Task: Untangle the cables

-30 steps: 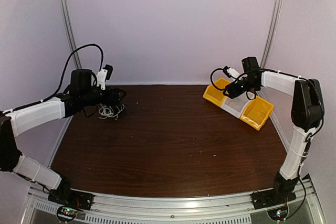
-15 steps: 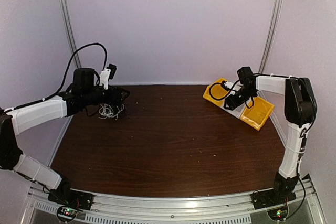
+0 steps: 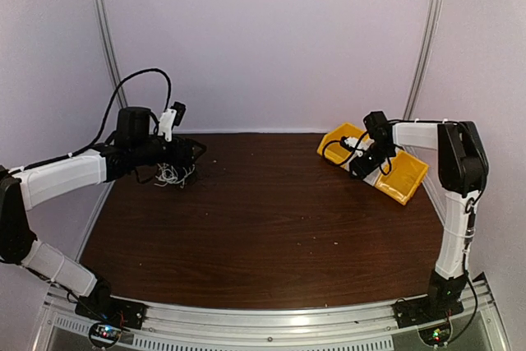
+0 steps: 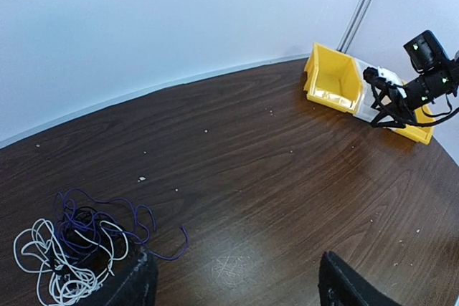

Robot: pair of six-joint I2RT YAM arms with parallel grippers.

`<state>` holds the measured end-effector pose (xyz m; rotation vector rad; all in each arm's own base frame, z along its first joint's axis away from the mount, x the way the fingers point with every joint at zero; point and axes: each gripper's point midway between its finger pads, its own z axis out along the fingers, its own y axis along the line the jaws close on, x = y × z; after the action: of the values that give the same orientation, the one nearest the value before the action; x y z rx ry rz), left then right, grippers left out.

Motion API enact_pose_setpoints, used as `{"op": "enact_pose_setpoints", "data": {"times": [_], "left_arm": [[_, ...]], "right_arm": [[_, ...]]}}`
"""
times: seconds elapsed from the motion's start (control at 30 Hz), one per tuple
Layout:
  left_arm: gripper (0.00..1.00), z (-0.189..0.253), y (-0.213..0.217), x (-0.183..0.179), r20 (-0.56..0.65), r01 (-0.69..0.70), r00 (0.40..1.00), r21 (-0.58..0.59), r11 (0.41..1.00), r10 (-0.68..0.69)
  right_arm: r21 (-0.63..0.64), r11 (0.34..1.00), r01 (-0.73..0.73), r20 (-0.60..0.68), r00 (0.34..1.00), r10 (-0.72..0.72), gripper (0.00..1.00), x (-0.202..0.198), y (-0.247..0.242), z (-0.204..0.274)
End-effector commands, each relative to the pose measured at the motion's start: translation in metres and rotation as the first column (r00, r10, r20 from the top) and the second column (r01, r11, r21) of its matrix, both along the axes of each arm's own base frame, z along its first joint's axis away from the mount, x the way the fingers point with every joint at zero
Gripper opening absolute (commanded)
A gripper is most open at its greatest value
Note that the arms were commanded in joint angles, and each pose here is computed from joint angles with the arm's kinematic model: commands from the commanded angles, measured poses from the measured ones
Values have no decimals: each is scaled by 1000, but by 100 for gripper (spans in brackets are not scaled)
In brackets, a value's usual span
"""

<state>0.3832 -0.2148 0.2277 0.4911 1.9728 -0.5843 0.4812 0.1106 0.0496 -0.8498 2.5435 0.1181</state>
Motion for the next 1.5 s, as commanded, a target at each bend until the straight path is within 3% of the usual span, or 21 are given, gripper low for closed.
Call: {"op": "enact_pose_setpoints", "data": {"times": [0.0,0.13,0.27,0.5,0.67,0.93,0.97,1.17,1.33,1.47], "left_arm": [[79,18,-7,5,50,23,998,-18,1000,-22],[79,19,-9,3,56,41,998,-15,999,-40],[79,19,-8,3,58,39,998,-12,999,-39],[79,16,-10,2,48,44,998,-18,999,-43],[79,18,-13,-1,56,55,997,-16,998,-54],[79,20,-7,4,61,5,998,-11,1000,-5],[79,20,-7,4,61,4,998,-11,1000,-3],[80,18,9,13,76,-94,993,33,995,92],[82,8,30,25,61,-221,975,101,970,215],[90,0,62,36,75,-372,928,169,913,364]], "right_arm": [[-48,996,-74,10,997,75,41,-6,18,2],[-92,981,-172,-11,985,171,30,-30,43,-8],[-134,944,-301,-15,953,302,26,-63,79,-16],[-228,799,-556,-29,824,565,18,-137,131,-26],[-271,705,-655,-63,743,666,14,-170,146,-28],[-292,654,-698,-92,701,708,10,-185,151,-26],[-299,654,-695,-84,702,707,12,-184,151,-25],[-252,681,-688,-3,704,710,45,-180,167,15],[-223,726,-651,136,717,684,54,-175,169,81],[-76,791,-607,225,762,607,57,-169,161,121]]}}
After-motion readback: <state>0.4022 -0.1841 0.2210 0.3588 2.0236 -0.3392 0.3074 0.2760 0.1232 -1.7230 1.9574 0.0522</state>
